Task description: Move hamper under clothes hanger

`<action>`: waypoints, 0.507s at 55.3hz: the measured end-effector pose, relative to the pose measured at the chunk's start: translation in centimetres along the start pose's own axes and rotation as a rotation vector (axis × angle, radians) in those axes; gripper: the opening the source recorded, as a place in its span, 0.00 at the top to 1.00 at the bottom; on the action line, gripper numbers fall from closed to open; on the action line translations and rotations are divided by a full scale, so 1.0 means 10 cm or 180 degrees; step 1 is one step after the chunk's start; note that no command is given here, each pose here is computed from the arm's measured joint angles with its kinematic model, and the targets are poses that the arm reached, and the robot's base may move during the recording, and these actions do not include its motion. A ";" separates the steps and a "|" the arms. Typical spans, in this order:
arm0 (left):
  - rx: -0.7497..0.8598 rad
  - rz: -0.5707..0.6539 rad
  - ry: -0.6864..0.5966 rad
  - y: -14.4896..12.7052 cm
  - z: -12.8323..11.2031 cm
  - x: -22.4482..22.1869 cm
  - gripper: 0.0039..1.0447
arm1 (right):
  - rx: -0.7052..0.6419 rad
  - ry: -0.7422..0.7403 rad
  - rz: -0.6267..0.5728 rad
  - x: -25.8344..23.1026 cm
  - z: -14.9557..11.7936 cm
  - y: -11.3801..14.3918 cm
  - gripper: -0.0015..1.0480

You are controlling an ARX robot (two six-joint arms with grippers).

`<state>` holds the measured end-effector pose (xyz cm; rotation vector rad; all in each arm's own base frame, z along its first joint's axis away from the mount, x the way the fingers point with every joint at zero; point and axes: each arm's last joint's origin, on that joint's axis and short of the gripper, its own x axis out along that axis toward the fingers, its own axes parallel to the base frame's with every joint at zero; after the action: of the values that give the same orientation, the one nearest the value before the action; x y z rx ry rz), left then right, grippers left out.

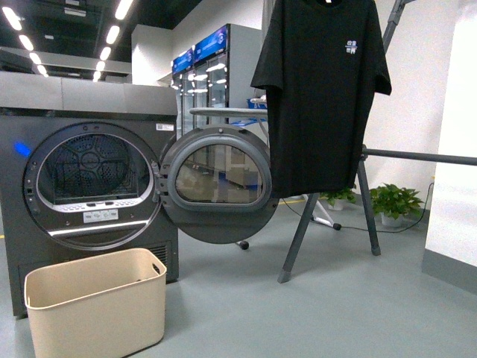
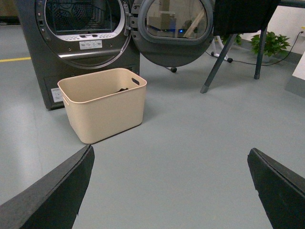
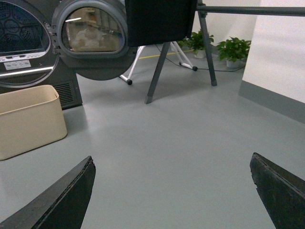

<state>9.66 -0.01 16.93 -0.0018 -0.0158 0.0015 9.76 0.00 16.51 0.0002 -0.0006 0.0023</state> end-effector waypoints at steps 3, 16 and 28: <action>0.0002 -0.0015 0.0006 0.00 0.00 0.00 0.06 | 0.0001 0.0006 0.0000 0.00 0.00 0.00 0.08; 0.0001 -0.0010 0.0002 0.00 0.00 0.00 0.06 | 0.0000 0.0006 -0.0005 0.00 0.00 0.00 0.08; 0.0001 -0.0012 0.0000 0.00 0.00 0.00 0.06 | 0.0001 0.0005 -0.0006 0.00 0.00 0.00 0.08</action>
<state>9.66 -0.02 16.93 -0.0013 -0.0158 -0.0023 9.76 0.00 16.48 0.0006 0.0010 0.0004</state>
